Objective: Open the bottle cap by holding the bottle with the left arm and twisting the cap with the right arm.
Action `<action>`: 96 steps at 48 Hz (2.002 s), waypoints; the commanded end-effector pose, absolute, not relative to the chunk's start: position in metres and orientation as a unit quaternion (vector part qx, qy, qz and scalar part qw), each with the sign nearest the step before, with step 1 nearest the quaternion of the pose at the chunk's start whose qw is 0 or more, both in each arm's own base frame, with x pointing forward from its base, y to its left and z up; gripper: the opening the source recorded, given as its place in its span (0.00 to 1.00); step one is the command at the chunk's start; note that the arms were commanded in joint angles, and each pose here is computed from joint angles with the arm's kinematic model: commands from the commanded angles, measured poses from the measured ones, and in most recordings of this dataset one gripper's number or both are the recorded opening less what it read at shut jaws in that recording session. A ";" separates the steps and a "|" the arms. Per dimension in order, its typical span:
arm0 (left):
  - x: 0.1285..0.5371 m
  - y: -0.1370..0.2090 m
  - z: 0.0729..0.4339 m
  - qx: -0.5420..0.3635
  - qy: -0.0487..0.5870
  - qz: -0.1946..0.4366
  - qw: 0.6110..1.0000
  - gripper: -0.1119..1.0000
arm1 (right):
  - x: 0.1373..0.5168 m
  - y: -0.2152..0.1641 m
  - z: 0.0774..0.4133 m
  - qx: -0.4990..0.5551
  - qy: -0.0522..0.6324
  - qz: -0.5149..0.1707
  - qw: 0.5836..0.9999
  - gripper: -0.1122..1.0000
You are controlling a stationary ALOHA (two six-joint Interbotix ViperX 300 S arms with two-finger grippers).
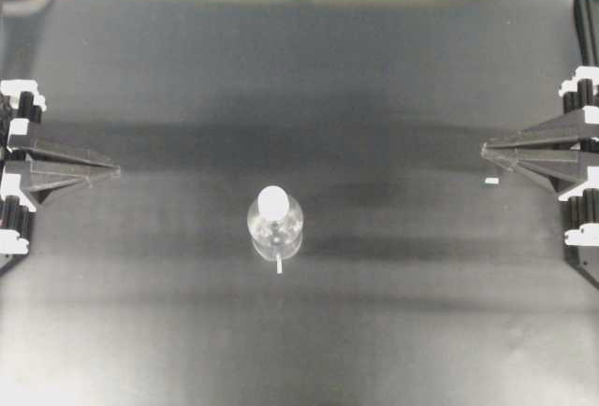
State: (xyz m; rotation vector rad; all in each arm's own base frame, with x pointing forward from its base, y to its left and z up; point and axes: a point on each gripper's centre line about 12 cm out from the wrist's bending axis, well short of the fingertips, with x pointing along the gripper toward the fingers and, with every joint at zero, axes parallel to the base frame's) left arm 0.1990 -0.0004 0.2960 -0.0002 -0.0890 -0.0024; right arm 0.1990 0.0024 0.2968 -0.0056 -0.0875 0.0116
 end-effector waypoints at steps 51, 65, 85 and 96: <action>0.366 -0.012 0.263 -0.014 -0.032 -0.027 0.999 0.98 | 0.201 -0.005 0.312 0.057 -0.017 -0.013 0.998 0.10; 0.375 -0.010 0.203 -0.018 0.042 -0.024 0.999 0.98 | 0.200 -0.005 0.309 0.073 0.010 -0.015 0.997 0.10; 0.384 -0.010 0.121 -0.029 0.134 -0.020 0.990 0.98 | 0.201 -0.008 0.310 0.100 0.019 -0.022 0.995 0.10; 0.383 -0.013 0.092 -0.042 0.167 -0.020 0.985 0.98 | 0.202 -0.008 0.307 0.115 0.040 -0.024 0.992 0.10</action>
